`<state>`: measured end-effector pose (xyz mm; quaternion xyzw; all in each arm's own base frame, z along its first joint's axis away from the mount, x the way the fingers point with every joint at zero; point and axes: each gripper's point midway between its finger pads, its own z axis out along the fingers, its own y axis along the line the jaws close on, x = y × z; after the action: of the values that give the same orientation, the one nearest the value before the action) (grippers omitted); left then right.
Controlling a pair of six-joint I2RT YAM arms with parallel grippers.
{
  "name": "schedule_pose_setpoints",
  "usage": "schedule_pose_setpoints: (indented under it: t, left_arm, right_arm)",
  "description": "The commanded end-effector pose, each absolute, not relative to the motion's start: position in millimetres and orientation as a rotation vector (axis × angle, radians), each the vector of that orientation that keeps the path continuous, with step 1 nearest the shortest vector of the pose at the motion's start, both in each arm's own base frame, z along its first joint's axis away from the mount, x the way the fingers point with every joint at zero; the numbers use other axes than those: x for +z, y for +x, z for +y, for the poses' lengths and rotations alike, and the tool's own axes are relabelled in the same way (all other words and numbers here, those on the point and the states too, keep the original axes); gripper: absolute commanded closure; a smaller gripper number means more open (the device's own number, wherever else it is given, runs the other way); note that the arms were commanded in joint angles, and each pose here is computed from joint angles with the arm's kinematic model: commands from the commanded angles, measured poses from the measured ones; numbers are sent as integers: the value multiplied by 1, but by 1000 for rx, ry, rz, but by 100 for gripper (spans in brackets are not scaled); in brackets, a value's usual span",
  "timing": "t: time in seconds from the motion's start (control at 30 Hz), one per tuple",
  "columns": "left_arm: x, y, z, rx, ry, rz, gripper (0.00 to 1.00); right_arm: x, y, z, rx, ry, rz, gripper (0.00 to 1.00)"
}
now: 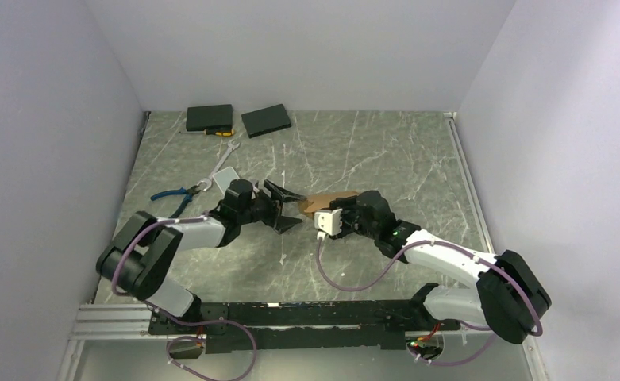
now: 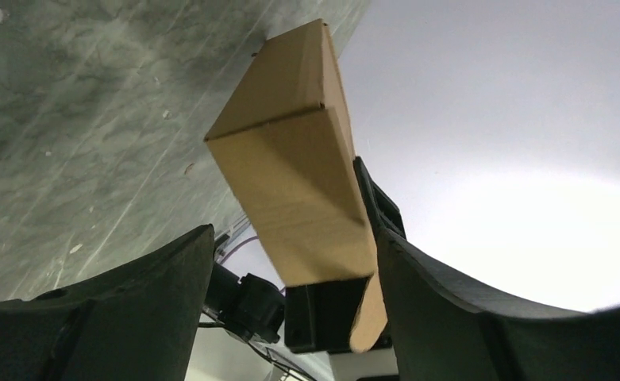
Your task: Fold the paper box
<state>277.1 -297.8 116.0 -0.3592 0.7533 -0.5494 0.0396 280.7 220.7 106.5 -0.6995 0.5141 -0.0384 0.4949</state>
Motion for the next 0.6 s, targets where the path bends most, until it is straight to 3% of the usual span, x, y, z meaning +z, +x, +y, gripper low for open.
schedule_pose_setpoints:
  t: [0.0, 0.3, 0.57]
  left_arm:
    - [134, 276, -281, -1616, -969, 2264, 21]
    - [165, 266, -237, -1402, -630, 2158, 20]
    - [188, 249, -197, -1176, -490, 2046, 9]
  right_arm:
    - [143, 290, 230, 2, -1568, 1270, 48]
    - [171, 299, 229, 170, -1446, 1368, 48]
    - [193, 316, 228, 512, -1227, 1622, 50]
